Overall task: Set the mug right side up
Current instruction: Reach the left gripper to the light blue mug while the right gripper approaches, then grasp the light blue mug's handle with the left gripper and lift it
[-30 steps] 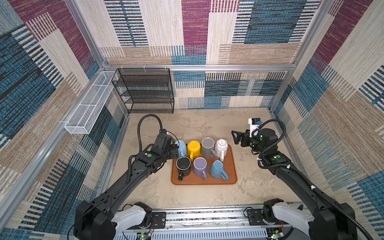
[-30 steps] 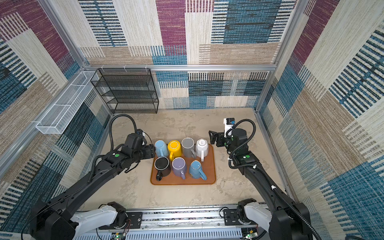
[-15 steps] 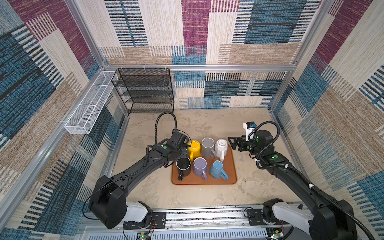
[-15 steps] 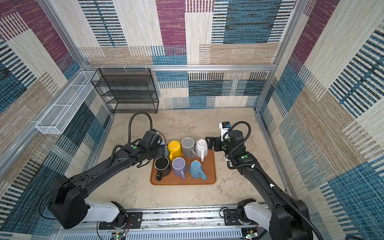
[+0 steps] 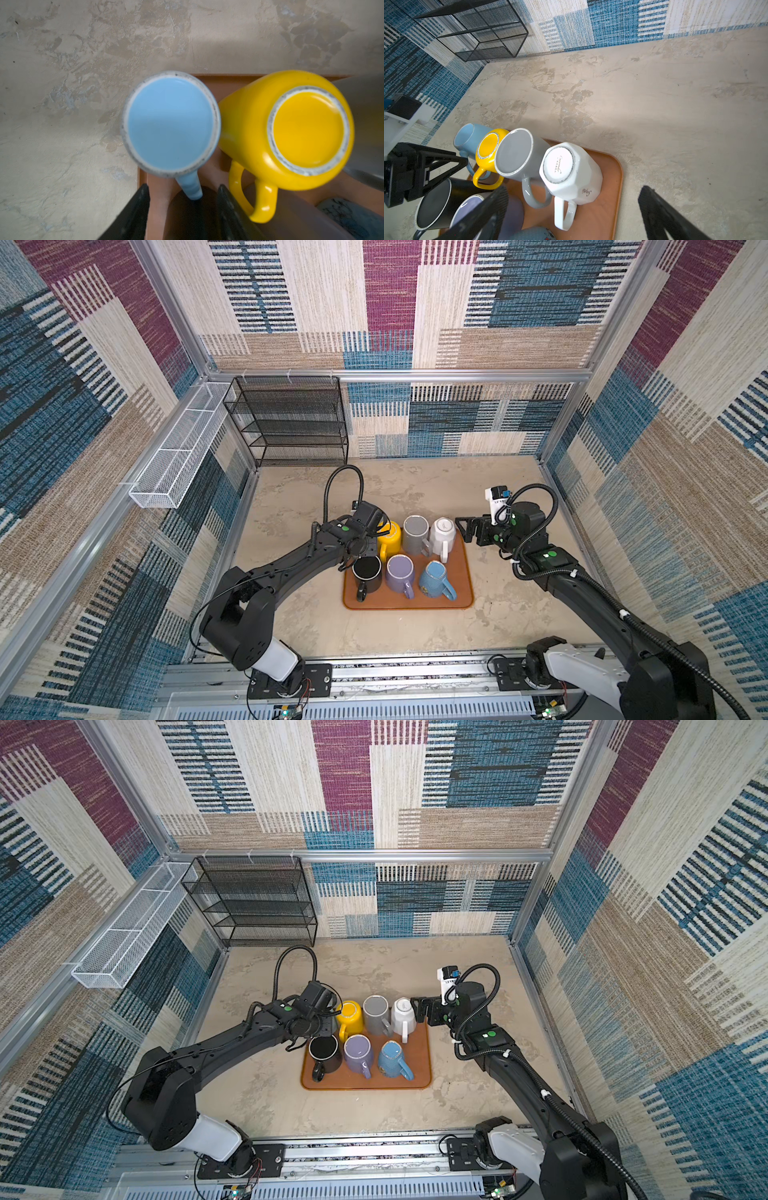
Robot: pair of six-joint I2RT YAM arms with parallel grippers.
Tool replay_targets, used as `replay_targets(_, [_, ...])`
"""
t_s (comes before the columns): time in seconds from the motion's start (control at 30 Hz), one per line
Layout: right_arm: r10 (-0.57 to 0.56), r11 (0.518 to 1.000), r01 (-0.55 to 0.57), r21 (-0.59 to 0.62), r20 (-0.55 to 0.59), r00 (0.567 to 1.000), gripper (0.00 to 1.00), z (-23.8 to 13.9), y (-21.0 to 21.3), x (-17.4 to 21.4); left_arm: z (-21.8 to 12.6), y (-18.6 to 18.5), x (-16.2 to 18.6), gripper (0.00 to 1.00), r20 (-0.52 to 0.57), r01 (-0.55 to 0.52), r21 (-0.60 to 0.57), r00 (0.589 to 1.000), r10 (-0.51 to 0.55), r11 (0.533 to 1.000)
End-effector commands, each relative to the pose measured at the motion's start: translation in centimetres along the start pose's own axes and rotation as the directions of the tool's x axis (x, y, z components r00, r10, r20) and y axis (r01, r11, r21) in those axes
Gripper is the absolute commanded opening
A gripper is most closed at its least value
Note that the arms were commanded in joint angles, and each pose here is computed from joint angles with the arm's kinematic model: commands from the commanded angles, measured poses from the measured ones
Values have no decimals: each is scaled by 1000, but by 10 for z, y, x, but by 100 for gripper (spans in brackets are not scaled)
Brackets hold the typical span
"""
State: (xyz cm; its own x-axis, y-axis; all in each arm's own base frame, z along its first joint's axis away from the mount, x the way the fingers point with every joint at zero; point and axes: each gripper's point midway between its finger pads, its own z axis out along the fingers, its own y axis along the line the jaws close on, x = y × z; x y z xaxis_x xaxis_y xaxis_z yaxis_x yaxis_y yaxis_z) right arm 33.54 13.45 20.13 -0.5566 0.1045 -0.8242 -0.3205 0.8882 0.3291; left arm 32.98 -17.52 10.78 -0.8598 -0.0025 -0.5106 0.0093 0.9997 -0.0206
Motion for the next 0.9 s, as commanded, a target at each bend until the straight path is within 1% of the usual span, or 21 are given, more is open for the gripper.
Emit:
replay_targets(0.0, [-14,1000,13,21,8,1000,100,0,-4,-1,5,1,-7,53,10,-5,-34,1000,5,999])
replay_targets(0.2, [-21,999,21,36,-3,1000,100,3,-7,3,18,-2,-10,45,-8,-22,-64,1000,21,998])
replay_targets(0.4, [-25,999,25,42,-7,1000,100,2,-8,6,25,3,-10,33,-14,-28,-109,1000,27,994])
replay_targets(0.47, [-26,999,27,46,-7,1000,100,1,-9,7,25,6,-10,32,-15,-30,-120,999,28,992])
replay_targets(0.6, [-29,998,28,49,5,1000,100,-1,-9,5,24,9,-10,25,-13,-32,-135,999,30,990])
replay_targets(0.73, [-26,999,26,47,8,1000,100,-2,-9,4,23,11,-10,24,-10,-35,-143,999,34,989])
replay_targets(0.87, [-27,999,27,44,10,1000,100,-3,-8,4,24,12,-9,16,-13,-38,-149,999,36,988])
